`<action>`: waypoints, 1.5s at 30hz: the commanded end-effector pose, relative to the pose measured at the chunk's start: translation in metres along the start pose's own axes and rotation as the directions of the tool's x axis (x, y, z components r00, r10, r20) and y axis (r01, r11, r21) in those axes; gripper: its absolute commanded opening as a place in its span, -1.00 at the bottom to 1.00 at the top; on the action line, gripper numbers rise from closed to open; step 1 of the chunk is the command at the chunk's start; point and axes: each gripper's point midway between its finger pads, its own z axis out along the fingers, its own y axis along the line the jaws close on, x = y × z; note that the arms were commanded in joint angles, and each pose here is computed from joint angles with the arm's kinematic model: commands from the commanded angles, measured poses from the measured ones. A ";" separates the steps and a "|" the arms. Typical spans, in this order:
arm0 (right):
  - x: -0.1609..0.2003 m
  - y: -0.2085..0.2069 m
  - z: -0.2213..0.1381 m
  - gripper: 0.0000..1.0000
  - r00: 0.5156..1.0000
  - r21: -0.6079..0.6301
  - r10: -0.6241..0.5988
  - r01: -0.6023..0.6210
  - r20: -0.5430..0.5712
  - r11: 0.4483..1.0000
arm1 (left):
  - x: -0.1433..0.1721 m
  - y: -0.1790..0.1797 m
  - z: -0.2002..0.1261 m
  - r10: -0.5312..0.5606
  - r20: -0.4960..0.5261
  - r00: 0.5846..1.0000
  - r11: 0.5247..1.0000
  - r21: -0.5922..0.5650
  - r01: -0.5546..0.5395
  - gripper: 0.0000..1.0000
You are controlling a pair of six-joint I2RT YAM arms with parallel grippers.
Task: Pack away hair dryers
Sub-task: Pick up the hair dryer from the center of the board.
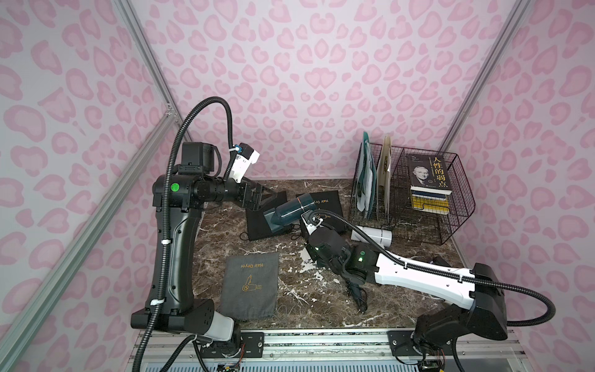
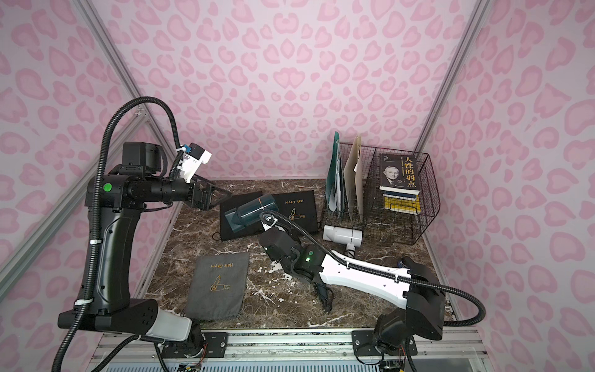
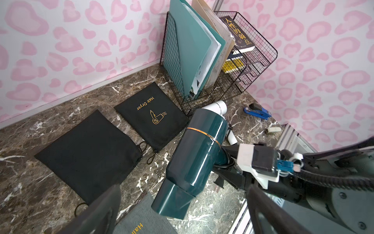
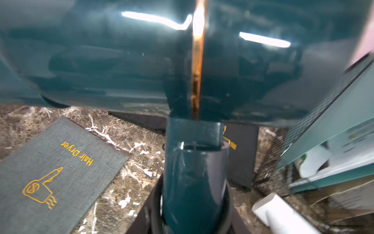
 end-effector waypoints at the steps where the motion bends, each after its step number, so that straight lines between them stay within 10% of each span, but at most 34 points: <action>1: -0.028 -0.007 -0.011 -1.00 0.994 0.059 -0.058 0.052 0.093 0.997 | 0.004 -0.015 0.002 0.073 -0.024 0.997 0.995 0.076 -0.071 0.98; 22: -0.055 0.020 -0.063 -1.00 0.957 0.125 -0.198 0.174 0.213 0.977 | 0.059 -0.079 -0.007 0.164 -0.126 0.978 0.904 0.416 -0.098 1.00; 45: -0.071 0.039 -0.078 -1.00 0.925 0.168 -0.284 0.247 0.252 0.954 | 0.093 -0.087 -0.005 0.194 -0.218 0.956 0.882 0.465 -0.073 0.92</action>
